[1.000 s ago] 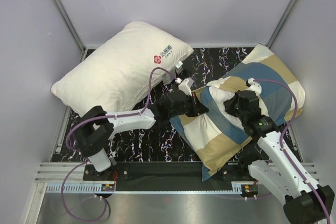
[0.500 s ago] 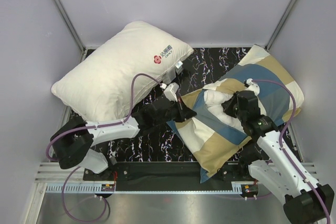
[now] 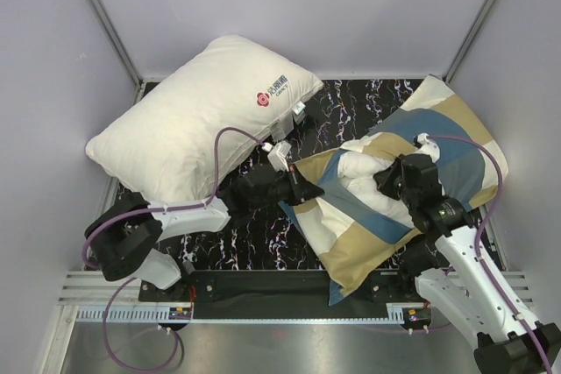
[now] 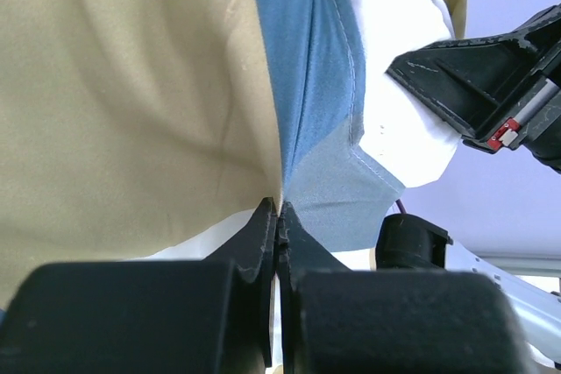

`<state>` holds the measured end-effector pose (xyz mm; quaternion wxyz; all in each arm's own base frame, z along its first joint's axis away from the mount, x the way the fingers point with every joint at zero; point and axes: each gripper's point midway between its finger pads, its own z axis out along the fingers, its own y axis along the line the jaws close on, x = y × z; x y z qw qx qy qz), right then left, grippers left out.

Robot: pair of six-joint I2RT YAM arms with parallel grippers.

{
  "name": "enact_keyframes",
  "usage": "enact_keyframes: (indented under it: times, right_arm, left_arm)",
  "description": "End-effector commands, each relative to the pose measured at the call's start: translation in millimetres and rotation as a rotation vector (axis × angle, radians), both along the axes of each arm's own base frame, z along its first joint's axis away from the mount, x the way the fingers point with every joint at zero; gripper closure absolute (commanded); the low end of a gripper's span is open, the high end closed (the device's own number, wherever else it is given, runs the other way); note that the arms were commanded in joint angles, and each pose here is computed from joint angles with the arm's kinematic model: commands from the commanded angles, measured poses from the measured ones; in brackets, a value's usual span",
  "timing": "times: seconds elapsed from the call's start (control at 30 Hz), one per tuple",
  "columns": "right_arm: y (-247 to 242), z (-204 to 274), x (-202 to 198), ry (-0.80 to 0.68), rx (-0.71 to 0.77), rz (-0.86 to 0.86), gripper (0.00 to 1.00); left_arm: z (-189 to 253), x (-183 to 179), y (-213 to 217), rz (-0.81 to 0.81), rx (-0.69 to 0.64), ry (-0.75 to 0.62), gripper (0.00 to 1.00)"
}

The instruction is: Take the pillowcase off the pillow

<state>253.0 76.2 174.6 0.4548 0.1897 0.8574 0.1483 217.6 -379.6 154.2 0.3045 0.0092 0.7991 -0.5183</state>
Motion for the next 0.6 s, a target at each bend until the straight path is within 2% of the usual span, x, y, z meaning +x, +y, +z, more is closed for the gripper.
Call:
enact_keyframes:
  times: [0.0,0.13,0.57]
  right_arm:
    - [-57,12,-13,0.007,-0.19,-0.193,1.0]
    - [-60,19,-16,-0.006,-0.189,-0.202,1.0]
    - [-68,39,-27,-0.045,-0.19,-0.234,1.0]
  left_arm:
    - [-69,36,59,0.21,0.208,0.06,1.0]
    - [-75,44,69,0.249,0.189,0.08,1.0]
    - [-103,45,71,0.236,0.203,0.148,1.0]
